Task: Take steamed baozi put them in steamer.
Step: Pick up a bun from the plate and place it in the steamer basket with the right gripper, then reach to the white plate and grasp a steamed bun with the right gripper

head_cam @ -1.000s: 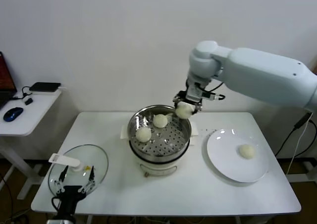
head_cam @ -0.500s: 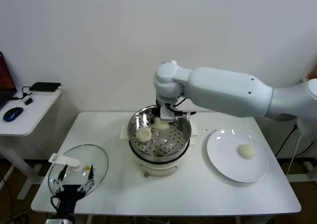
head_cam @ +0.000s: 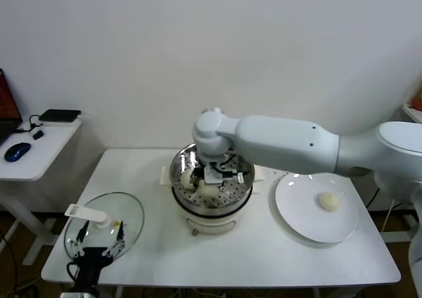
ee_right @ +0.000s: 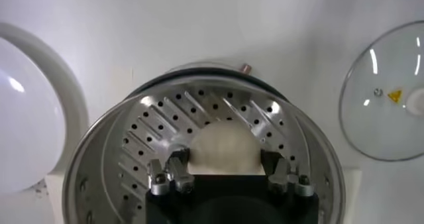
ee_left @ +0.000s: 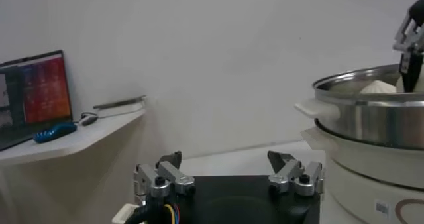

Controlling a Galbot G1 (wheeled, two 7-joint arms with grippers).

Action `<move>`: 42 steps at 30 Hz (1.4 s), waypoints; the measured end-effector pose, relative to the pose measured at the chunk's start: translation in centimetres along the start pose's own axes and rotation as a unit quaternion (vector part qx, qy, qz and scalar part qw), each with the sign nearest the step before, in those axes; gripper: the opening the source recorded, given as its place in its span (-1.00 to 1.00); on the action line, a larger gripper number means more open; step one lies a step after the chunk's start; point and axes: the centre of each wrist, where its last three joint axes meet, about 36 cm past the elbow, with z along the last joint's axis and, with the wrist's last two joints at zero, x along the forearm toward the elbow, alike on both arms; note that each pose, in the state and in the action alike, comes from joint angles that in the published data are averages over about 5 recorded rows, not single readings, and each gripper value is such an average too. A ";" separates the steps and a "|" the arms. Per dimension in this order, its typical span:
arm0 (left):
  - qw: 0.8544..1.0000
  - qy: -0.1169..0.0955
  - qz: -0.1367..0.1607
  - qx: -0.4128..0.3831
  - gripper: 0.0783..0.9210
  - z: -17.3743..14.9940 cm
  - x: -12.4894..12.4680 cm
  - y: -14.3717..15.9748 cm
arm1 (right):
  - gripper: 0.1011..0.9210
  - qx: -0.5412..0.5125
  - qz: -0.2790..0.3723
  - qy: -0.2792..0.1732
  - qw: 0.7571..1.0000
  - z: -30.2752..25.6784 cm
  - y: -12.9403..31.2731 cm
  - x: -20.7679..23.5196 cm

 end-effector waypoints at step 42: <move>1.000 -0.001 0.002 -0.004 0.77 -0.3 -0.4 -0.1 | 0.76 -0.050 -0.001 -0.018 0.999 2.8 2.3 2.1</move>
